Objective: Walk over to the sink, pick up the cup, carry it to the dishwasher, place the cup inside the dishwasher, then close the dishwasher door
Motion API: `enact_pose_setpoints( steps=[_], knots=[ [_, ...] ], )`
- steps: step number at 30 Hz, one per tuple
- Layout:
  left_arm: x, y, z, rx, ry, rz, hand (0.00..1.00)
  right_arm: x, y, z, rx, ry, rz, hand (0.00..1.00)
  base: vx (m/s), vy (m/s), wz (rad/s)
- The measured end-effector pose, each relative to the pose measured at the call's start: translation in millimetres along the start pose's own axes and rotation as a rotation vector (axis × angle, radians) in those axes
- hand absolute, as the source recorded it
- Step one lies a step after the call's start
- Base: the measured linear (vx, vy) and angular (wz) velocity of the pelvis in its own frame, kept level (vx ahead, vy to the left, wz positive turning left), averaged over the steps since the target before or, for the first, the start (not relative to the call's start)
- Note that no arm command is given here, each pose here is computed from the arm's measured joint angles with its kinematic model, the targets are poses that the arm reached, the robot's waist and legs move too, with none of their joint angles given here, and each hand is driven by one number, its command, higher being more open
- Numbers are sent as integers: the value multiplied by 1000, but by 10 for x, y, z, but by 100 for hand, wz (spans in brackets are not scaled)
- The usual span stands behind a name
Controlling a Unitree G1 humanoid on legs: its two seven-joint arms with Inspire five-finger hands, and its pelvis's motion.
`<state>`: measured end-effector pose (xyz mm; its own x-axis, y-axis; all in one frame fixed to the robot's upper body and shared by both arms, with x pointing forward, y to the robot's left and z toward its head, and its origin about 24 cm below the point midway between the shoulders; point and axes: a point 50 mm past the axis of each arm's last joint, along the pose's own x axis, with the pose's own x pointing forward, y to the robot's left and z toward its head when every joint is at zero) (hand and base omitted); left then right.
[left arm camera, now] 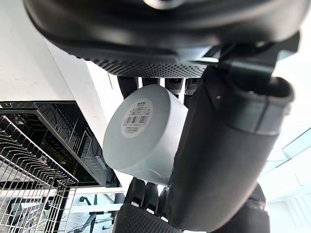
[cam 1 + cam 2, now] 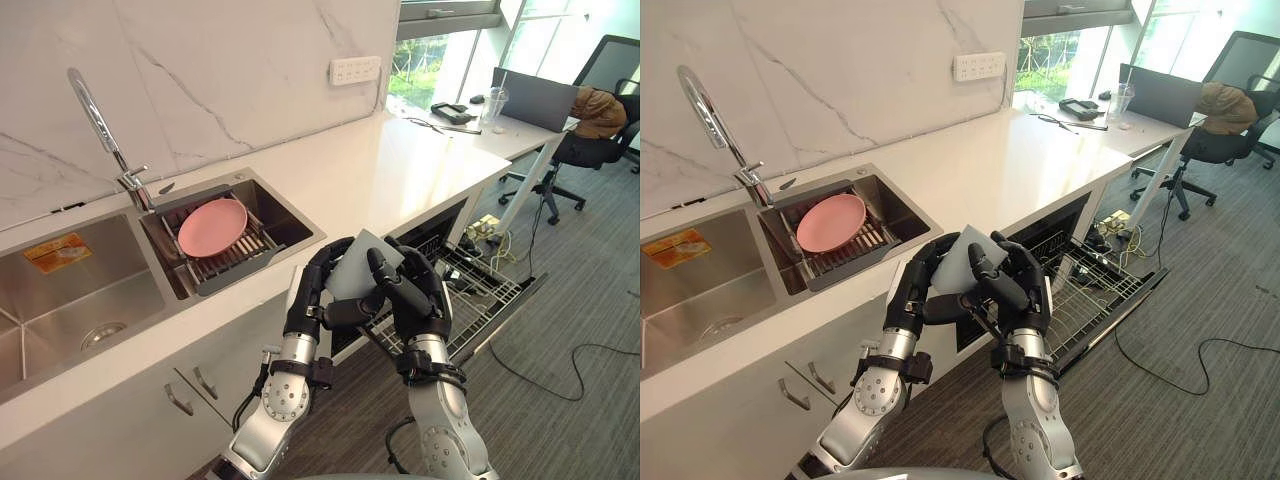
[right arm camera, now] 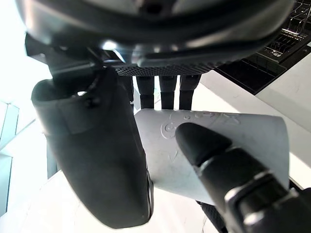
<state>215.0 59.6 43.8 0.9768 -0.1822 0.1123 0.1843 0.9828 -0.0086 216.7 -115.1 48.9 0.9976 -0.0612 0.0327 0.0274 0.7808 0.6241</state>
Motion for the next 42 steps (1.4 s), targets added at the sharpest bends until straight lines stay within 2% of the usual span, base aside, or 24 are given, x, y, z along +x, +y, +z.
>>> enact_pose_setpoints(
  steps=[4,11,20,25,37,42],
  knots=[
    [-12,-37,5,-5,-1,-22,90,78,99,53,-9,-43,35,30,0,0,0],
    [-11,-24,97,-60,-31,-19,90,117,21,146,-13,-106,-19,30,0,0,0],
    [-11,278,133,-145,-33,95,90,142,-240,351,-49,-195,-127,30,0,0,0],
    [-55,335,155,-177,-39,115,90,136,-323,410,-65,-219,-163,30,-2,-13,6],
    [-290,336,-81,-282,83,54,90,76,-626,641,-193,-294,-275,30,-1,-2,0],
    [-436,340,-356,-291,209,17,90,18,-756,701,-212,-305,-327,30,0,0,0]
  ],
)
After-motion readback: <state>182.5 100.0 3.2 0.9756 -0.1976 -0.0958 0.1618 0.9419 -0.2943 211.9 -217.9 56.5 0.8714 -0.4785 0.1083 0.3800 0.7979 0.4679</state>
